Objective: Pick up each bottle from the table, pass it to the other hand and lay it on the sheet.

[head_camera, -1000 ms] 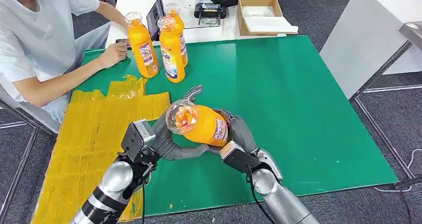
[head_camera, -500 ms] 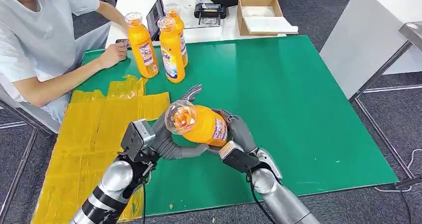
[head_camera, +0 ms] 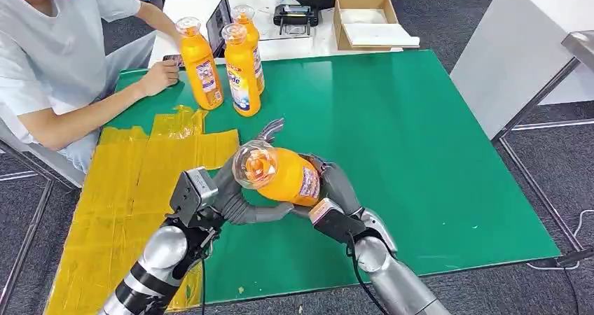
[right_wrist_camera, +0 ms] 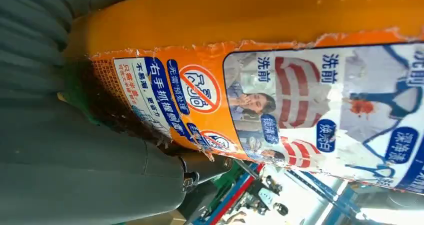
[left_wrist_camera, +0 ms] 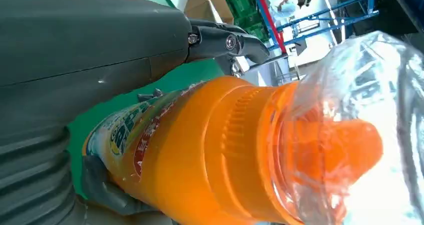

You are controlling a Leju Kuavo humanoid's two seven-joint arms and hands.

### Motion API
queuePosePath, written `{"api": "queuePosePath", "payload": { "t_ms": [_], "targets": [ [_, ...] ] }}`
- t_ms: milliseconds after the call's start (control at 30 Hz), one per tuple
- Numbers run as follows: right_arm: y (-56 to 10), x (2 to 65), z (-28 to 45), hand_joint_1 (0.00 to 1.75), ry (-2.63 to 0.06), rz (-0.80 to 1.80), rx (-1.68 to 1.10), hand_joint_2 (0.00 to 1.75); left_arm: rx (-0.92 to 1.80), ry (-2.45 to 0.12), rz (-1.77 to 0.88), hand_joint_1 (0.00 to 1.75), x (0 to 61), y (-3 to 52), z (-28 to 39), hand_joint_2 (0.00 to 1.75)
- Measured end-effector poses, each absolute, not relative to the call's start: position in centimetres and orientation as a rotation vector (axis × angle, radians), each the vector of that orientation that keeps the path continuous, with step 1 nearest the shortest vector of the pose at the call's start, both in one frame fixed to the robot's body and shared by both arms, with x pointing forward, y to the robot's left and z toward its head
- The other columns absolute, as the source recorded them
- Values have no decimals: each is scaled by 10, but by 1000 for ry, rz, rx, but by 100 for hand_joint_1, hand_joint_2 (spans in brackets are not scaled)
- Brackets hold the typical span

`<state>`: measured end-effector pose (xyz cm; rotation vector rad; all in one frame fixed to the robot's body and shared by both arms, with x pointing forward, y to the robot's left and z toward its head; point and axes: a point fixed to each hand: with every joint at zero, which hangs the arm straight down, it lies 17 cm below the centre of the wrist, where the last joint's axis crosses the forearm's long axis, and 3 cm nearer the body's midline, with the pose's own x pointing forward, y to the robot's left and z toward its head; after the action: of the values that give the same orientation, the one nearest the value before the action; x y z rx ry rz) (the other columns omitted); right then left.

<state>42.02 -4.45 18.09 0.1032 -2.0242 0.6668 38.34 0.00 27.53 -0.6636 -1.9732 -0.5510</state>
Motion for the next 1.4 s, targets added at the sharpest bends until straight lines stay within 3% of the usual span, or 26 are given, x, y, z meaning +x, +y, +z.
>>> {"api": "queuePosePath", "payload": {
  "t_ms": [267, 300, 800, 1400],
  "targets": [
    [-40, 419, 180, 175, -2022, 680, 115, 175, -685, -1970, -551, 0, 380, -5, 277, 175],
    [-40, 418, 180, 175, -2022, 681, 116, 175, -686, -1970, -552, 175, 380, -5, 277, 175],
    [-25, 412, 178, 175, -2015, 716, 173, 175, -913, -1862, -525, 175, 361, -26, 284, 175],
    [-21, 411, 178, 175, -2015, 717, 193, 175, -947, -1848, -537, 175, 356, -32, 285, 175]
  ]
}}
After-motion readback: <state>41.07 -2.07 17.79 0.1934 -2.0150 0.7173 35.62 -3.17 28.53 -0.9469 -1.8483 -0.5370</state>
